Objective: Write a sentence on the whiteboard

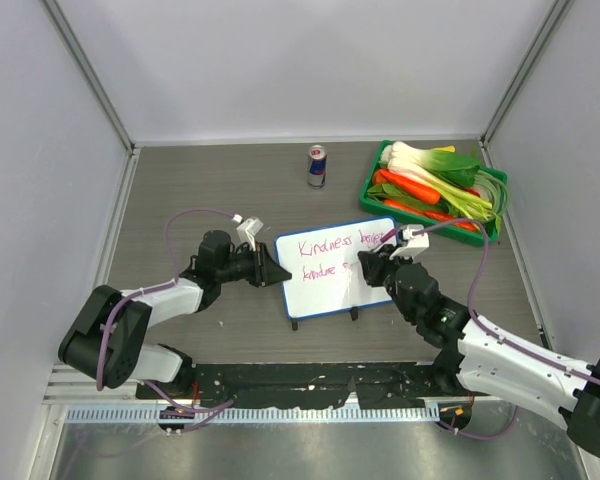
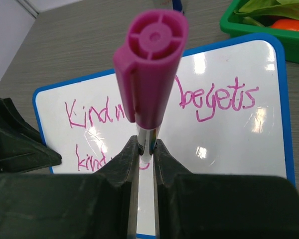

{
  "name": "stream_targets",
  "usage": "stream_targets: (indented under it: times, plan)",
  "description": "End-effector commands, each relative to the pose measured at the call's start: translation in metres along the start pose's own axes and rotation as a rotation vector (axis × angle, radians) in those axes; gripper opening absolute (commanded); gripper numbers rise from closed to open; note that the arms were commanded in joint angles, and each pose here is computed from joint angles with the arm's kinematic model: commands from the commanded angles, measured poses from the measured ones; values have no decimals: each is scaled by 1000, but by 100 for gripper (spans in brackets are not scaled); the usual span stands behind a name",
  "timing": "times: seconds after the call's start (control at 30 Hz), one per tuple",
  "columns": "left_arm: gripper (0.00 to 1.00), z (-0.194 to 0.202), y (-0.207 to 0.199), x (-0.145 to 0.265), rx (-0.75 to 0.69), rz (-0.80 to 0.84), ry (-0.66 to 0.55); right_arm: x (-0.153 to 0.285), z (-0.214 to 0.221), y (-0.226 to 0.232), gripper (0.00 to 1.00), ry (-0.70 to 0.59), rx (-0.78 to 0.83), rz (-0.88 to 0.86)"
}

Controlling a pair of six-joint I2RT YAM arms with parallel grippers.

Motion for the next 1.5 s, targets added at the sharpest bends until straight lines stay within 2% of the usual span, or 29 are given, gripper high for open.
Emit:
stream_targets:
  times: [0.0, 0.23, 0.53, 0.67, 0.97, 1.37, 1.47]
  plan:
    - [0, 13, 19, -1, 4, -117, 41, -4, 8, -4, 1, 10, 18, 47]
    - [0, 13, 19, -1, 8, -119, 43, -13, 12, -1, 1, 7, 8, 45]
    - [0, 14, 19, -1, 7, -119, 46, -17, 23, -5, 1, 64, 59, 94]
    - [0, 14, 19, -1, 5, -118, 44, -12, 15, -3, 1, 49, 41, 76]
    - [0, 14, 19, -1, 5, -118, 44, 16, -34, 1, 1, -81, -53, -26]
    - [0, 11, 19, 2, -7, -153, 11, 23, -39, 7, 1, -38, -105, -84]
    - [10, 11, 16, 6, -13, -157, -24, 27, -33, 9, 1, 42, -127, -105]
Point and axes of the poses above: each gripper's point midway between its finger pads, its own x axis back along the fingers, its own y axis along the line the jaws close on, z = x × y, the point moved 10 cm from there along x, back along the fingers, and after that the axes turned 13 degrees about x, right-handed, at the moved point
